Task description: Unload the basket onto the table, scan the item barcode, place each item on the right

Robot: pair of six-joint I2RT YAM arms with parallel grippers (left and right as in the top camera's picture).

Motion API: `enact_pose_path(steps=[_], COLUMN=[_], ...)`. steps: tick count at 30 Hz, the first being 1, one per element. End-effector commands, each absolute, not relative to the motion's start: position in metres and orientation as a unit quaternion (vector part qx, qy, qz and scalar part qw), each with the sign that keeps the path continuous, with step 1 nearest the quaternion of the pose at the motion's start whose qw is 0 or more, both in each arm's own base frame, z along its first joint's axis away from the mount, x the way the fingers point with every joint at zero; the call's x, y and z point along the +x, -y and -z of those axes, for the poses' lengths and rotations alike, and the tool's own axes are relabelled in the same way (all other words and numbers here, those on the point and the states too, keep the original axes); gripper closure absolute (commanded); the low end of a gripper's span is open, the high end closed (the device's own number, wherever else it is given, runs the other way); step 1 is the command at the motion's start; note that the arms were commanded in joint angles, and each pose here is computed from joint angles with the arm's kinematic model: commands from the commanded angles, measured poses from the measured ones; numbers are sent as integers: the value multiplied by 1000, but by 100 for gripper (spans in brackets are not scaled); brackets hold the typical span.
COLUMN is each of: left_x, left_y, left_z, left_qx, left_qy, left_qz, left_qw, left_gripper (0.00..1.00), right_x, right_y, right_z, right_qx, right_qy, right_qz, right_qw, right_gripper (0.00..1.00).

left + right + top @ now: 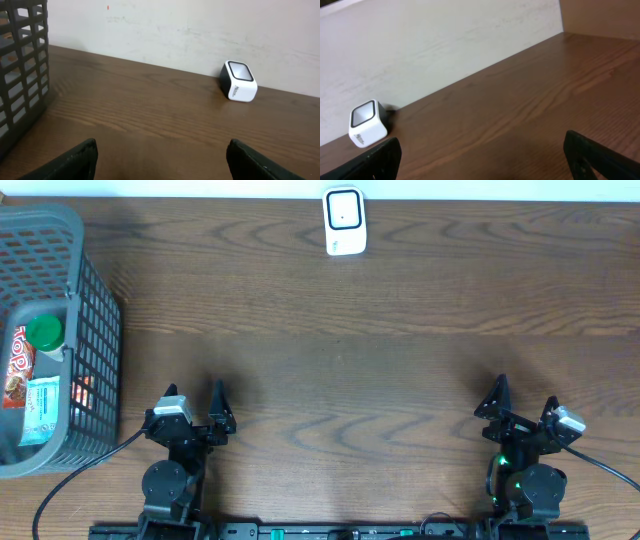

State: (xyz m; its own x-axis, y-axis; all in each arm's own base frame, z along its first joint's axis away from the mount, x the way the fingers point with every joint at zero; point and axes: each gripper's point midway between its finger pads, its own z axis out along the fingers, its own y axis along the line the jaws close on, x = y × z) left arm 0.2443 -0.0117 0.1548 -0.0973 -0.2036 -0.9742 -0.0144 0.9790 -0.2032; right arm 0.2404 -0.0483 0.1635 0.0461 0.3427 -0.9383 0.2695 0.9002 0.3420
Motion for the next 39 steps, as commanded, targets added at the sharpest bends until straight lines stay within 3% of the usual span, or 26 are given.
enact_pose_path(steps=[1,12,19,25,32,36,39], left_x=[244,244,237,246,271,271,286], left_y=[10,10,52,55,74,87,79], left_z=[-136,-138,-152,-237,-323,-328,-332], left_qx=[-71,-74,46,79,95,105,86], left_qy=[-757,-754,-764,-775,-852,-892,-902], left_qz=[61,61,121,97,135,165,147], left_qw=[647,650,632,619,497,407,396], left_gripper=[17,17,17,17,17,17,17], right_x=[240,240,240,240,240,240,240], right_y=[48,48,48,48,48,48,48], right_z=[-163,-163,-163,-163,-163,-163,-163], right_qx=[218,218,218,218,218,218,218], right_qy=[-691,-691,-691,-691,-691,-691,-691], right_qz=[-22,-22,-22,-22,-22,-22,-22], right_qw=[689,689,689,689,689,689,689], right_gripper=[1,1,1,1,1,1,1])
